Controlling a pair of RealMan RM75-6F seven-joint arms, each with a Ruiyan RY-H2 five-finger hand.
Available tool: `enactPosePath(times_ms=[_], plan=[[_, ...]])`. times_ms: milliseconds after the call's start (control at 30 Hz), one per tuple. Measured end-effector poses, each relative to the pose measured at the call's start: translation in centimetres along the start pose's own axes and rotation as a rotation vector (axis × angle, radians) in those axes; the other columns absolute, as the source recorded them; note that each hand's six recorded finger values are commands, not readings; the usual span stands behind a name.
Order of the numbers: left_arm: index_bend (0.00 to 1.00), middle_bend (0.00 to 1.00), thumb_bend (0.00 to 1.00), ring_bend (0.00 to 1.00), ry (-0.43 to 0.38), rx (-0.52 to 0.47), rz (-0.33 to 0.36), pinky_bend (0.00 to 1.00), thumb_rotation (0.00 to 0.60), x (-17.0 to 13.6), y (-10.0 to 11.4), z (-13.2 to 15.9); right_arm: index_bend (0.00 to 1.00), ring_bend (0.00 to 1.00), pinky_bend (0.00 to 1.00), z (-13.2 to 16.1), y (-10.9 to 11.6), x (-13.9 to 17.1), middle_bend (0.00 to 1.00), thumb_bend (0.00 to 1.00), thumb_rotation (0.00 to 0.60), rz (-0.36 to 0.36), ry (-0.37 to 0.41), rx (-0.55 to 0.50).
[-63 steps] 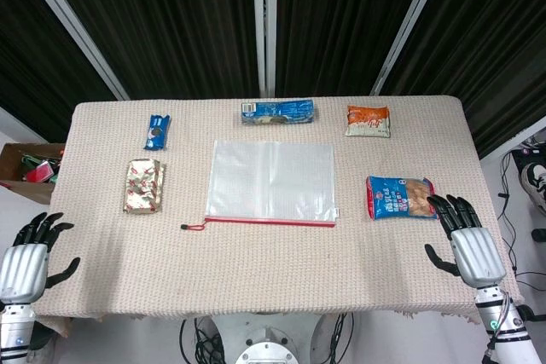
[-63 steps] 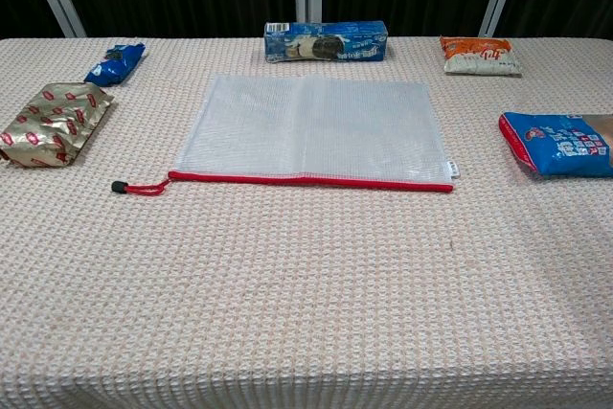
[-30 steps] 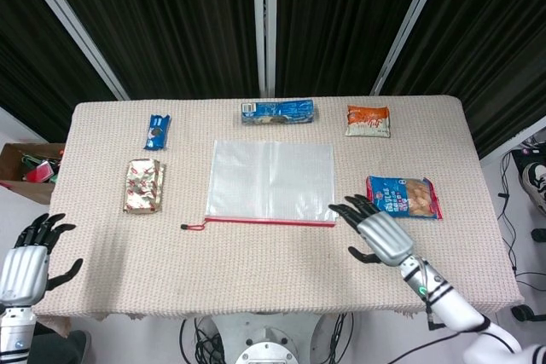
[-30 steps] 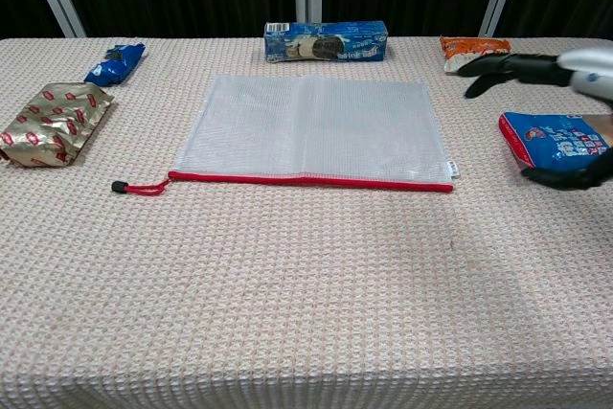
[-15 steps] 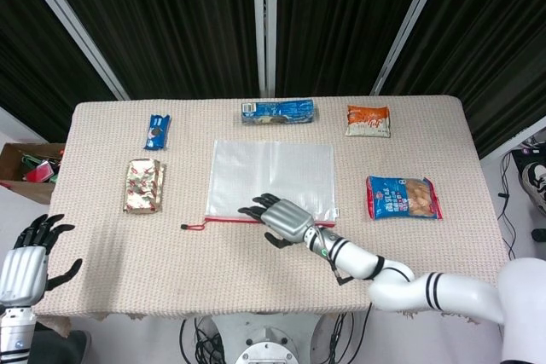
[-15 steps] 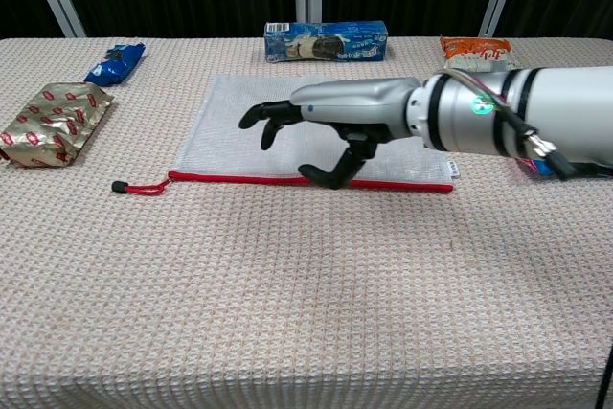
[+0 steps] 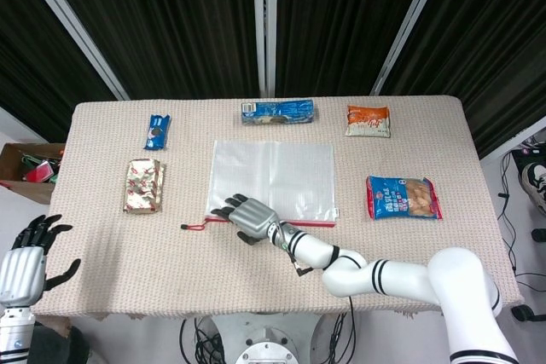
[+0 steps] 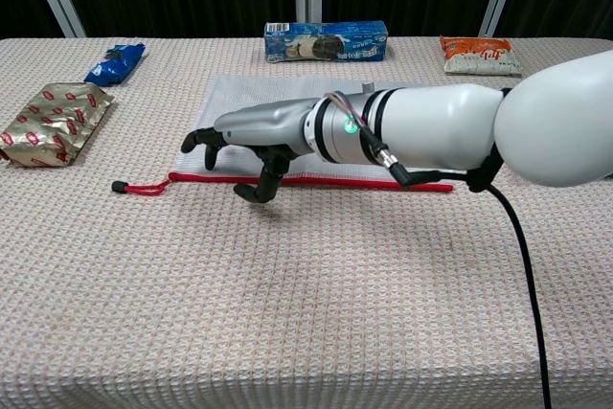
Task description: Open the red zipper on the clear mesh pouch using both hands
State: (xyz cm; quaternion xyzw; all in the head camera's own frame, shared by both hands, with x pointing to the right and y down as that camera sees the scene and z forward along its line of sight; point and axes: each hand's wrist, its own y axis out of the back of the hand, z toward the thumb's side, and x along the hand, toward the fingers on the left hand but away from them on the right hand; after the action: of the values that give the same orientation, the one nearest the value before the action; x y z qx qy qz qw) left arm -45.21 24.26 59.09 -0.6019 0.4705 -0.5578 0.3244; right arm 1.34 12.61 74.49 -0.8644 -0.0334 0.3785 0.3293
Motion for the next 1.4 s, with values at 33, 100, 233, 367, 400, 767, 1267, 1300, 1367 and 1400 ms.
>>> enactPosePath(times_ms=[33, 100, 233, 367, 400, 767, 1267, 1300, 1367, 1400], plan=[[0.29, 0.16, 0.21, 0.09, 0.0, -0.002, 0.001, 0.18, 0.6, 0.0, 0.0, 0.0, 0.0, 0.0, 0.0, 0.1, -0.2, 0.0, 0.16, 0.48, 0.6, 0.004, 0.004, 0.004], [0.29, 0.16, 0.21, 0.09, 0.002, -0.003, 0.001, 0.18, 0.6, 0.0, 0.0, -0.1, 0.0, 0.0, 0.0, 0.5, -0.6, 0.4, 0.16, 0.48, 0.6, 0.014, 0.017, 0.014], [0.29, 0.16, 0.21, 0.09, -0.001, 0.0, -0.006, 0.18, 0.6, 0.0, -0.2, -0.1, 0.0, 0.0, 0.0, 1.1, -1.4, 1.7, 0.16, 0.48, 0.6, 0.031, 0.044, 0.033], [0.29, 0.16, 0.21, 0.09, -0.005, 0.0, -0.001, 0.18, 0.6, 0.0, -0.2, -0.1, 0.0, 0.0, 0.0, 1.6, -2.0, 3.5, 0.16, 0.47, 0.6, 0.036, 0.07, 0.055], [0.29, 0.17, 0.21, 0.09, -0.006, -0.002, 0.0, 0.18, 0.6, 0.1, -0.1, 0.0, 0.0, 0.0, 0.0, 1.7, -2.0, 4.0, 0.15, 0.47, 0.6, 0.025, 0.073, 0.064], [0.29, 0.17, 0.21, 0.09, -0.015, -0.007, 0.003, 0.18, 0.6, -0.1, -0.2, 0.1, 0.12, 0.0, 0.0, 2.9, 0.5, 4.0, 0.01, 0.35, 0.6, -0.095, 0.058, 0.157], [0.29, 0.16, 0.21, 0.09, 0.016, -0.01, 0.001, 0.18, 0.6, -0.7, -0.4, -1.0, 0.0, 0.0, 0.0, 6.4, -0.1, -2.1, 0.16, 0.5, 0.6, -0.027, 0.023, 0.082], [0.29, 0.17, 0.21, 0.09, 0.017, -0.01, 0.001, 0.18, 0.6, -0.7, -0.5, -1.0, 0.0, 0.0, 0.0, 6.5, -0.2, -2.2, 0.17, 0.5, 0.6, -0.025, 0.027, 0.068], [0.29, 0.17, 0.21, 0.09, 0.017, -0.011, -0.002, 0.18, 0.6, -0.7, -0.6, -1.1, 0.0, 0.0, 0.0, 6.7, -0.3, -2.4, 0.17, 0.5, 0.6, -0.021, 0.033, 0.047], [0.29, 0.17, 0.21, 0.09, 0.017, -0.011, -0.003, 0.18, 0.6, -0.7, -0.6, -1.1, 0.0, 0.0, 0.0, 6.9, -0.4, -2.6, 0.17, 0.5, 0.6, -0.018, 0.038, 0.035]])
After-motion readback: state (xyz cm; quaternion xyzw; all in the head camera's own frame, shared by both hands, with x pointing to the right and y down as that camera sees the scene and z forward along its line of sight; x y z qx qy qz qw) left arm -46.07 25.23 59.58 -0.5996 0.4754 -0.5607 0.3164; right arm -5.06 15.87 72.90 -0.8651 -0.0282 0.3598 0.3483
